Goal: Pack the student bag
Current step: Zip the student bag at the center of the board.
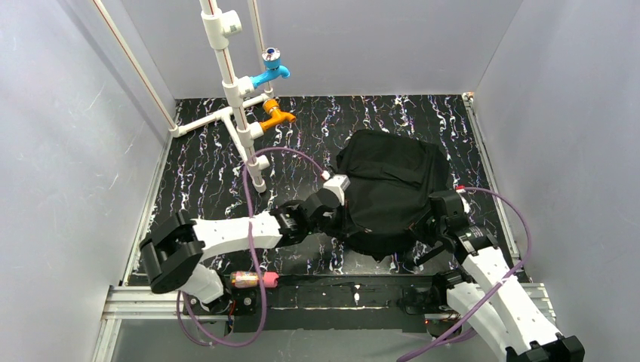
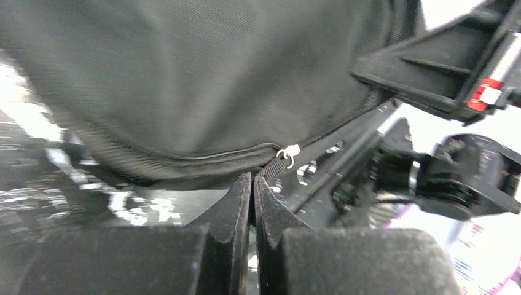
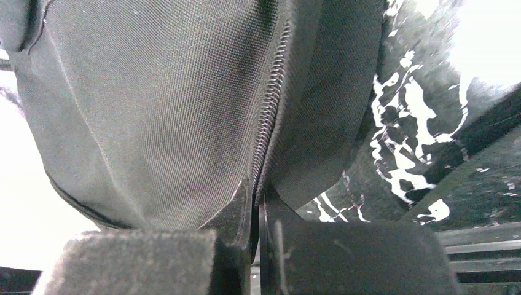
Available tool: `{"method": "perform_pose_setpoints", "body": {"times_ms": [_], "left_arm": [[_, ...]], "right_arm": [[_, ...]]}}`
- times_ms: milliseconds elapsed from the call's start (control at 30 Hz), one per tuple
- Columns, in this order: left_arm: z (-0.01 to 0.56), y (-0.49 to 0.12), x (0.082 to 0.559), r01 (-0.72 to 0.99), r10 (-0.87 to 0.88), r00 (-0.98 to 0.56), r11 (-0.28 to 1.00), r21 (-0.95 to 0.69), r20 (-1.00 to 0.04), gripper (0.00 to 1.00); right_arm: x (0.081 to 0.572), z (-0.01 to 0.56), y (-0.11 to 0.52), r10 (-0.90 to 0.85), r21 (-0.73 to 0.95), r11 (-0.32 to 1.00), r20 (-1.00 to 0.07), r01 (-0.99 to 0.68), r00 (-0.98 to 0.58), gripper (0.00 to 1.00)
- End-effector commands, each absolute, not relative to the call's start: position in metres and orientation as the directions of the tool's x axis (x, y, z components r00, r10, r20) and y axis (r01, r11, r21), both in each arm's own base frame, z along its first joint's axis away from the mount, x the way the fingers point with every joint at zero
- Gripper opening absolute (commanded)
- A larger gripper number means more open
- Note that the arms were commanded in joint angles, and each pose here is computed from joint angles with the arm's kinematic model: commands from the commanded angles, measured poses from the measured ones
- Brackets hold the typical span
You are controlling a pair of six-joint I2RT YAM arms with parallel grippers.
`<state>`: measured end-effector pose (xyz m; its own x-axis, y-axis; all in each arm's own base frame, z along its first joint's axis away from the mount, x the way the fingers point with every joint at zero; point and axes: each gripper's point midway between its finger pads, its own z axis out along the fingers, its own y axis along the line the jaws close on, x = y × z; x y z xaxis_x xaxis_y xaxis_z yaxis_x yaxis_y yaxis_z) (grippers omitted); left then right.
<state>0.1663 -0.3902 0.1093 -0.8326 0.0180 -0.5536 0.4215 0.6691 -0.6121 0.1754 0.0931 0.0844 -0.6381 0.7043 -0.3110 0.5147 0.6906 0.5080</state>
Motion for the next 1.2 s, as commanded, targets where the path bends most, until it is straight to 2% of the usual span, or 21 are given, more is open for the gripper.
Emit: {"method": "perform_pose_setpoints", "body": {"times_ms": [0, 133, 233, 333, 400, 500, 567, 633, 700, 767, 867, 933, 967, 1033, 1067, 1133, 1167], "left_arm": [[0.105, -0.292, 0.216, 0.381, 0.098, -0.678, 0.895, -0.234, -0.729, 0.0], [0.106, -0.241, 0.242, 0.311, 0.095, -0.634, 0.94, -0.14, -0.768, 0.0], [0.11, -0.233, 0.261, 0.328, 0.094, -0.615, 0.934, -0.145, -0.783, 0.0], [0.12, -0.24, 0.27, 0.37, 0.123, -0.588, 0.92, -0.131, -0.799, 0.0], [0.126, -0.255, 0.264, 0.42, 0.114, -0.601, 0.887, -0.192, -0.791, 0.0], [0.128, -0.294, 0.23, 0.498, 0.117, -0.655, 0.81, -0.31, -0.747, 0.0], [0.134, -0.319, 0.208, 0.548, 0.158, -0.622, 0.788, -0.281, -0.767, 0.0], [0.131, -0.34, 0.19, 0.557, 0.152, -0.644, 0.764, -0.324, -0.75, 0.0], [0.129, -0.361, 0.18, 0.548, 0.111, -0.69, 0.726, -0.416, -0.715, 0.0], [0.129, -0.374, 0.18, 0.56, 0.125, -0.695, 0.712, -0.423, -0.708, 0.0], [0.139, -0.389, 0.184, 0.576, 0.116, -0.686, 0.69, -0.438, -0.718, 0.0], [0.15, -0.399, 0.185, 0.593, 0.108, -0.679, 0.663, -0.457, -0.726, 0.0], [0.154, -0.404, 0.185, 0.599, 0.102, -0.681, 0.648, -0.47, -0.725, 0.0], [0.16, -0.414, 0.184, 0.602, 0.093, -0.692, 0.621, -0.502, -0.716, 0.0], [0.161, -0.42, 0.179, 0.61, 0.102, -0.704, 0.593, -0.525, -0.703, 0.0], [0.159, -0.429, 0.174, 0.606, 0.109, -0.726, 0.568, -0.557, -0.679, 0.0], [0.158, -0.433, 0.172, 0.601, 0.11, -0.738, 0.557, -0.573, -0.666, 0.0]], "right_arm": [[0.205, 0.112, 0.056, 0.636, 0.4, 0.771, -0.531, 0.495, -0.56, 0.01], [0.21, 0.112, 0.053, 0.566, 0.362, 0.824, -0.56, 0.436, -0.605, 0.01], [0.216, 0.113, 0.044, 0.492, 0.294, 0.869, -0.591, 0.397, -0.639, 0.01], [0.225, 0.109, 0.047, 0.456, 0.283, 0.89, -0.553, 0.357, -0.698, 0.01], [0.237, 0.1, 0.062, 0.438, 0.349, 0.89, -0.485, 0.292, -0.757, 0.01], [0.256, 0.093, 0.093, 0.367, 0.475, 0.863, -0.359, 0.17, -0.858, 0.01], [0.276, 0.102, 0.088, 0.346, 0.443, 0.883, -0.395, 0.153, -0.851, 0.01], [0.298, 0.112, 0.078, 0.325, 0.389, 0.91, -0.459, 0.142, -0.827, 0.02], [0.31, 0.119, 0.071, 0.269, 0.303, 0.944, -0.479, 0.13, -0.836, 0.12], [0.316, 0.125, 0.062, 0.199, 0.178, 0.976, -0.491, 0.125, -0.848, 0.33], [0.296, 0.115, 0.047, 0.168, 0.071, 0.986, -0.419, 0.152, -0.892, 0.6], [0.275, 0.116, 0.036, 0.175, 0.026, 0.983, -0.399, 0.18, -0.9, 0.69], [0.266, 0.121, 0.032, 0.181, 0.015, 0.981, -0.415, 0.192, -0.892, 0.71], [0.251, 0.143, 0.012, 0.167, -0.096, 0.965, -0.485, 0.243, -0.858, 0.84], [0.245, 0.154, 0.013, 0.141, -0.126, 0.963, -0.512, 0.236, -0.847, 0.86], [0.23, 0.16, 0.031, 0.136, -0.068, 0.979, -0.491, 0.193, -0.86, 0.93], [0.223, 0.159, 0.047, 0.162, 0.021, 0.985, -0.471, 0.172, -0.867, 0.93]]}}
